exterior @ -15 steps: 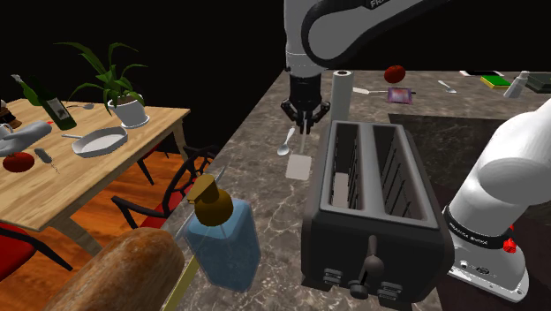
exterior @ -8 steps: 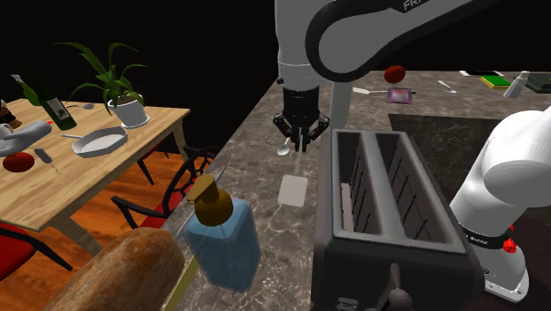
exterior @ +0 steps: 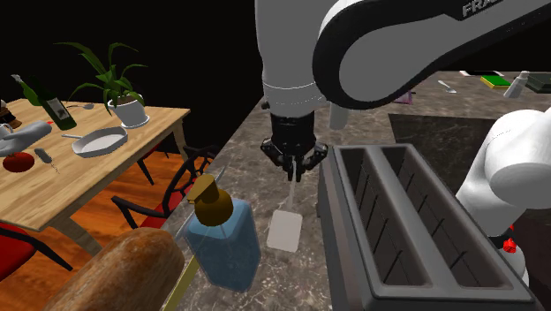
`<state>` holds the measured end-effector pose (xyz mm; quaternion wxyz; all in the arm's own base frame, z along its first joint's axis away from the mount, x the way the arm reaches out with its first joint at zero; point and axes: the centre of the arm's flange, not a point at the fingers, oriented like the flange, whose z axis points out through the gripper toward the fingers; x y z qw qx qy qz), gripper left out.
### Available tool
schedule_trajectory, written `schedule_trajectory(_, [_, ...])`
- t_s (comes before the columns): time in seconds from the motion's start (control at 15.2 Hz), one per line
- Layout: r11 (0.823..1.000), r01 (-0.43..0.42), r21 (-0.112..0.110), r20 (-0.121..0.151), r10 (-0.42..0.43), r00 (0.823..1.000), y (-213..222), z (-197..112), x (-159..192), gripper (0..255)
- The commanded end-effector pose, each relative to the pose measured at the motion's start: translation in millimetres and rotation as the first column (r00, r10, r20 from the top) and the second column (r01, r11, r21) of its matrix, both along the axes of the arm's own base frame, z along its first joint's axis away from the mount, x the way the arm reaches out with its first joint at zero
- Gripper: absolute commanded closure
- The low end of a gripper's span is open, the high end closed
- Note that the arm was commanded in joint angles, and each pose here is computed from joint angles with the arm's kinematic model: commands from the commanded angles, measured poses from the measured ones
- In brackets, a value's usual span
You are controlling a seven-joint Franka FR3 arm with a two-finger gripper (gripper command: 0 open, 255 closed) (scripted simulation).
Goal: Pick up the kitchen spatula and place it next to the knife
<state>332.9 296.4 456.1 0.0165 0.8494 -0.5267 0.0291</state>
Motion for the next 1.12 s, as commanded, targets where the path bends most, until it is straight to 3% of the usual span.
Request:
schedule_trajectory(0.0, [1.000,0.002,-0.001,-0.002,-0.002,1.000,21.7,-1.9,-15.4,255])
schedule_trajectory(1.06, [1.000,0.002,-0.001,-0.002,-0.002,1.000,204.9,-1.8,-120.4,255])
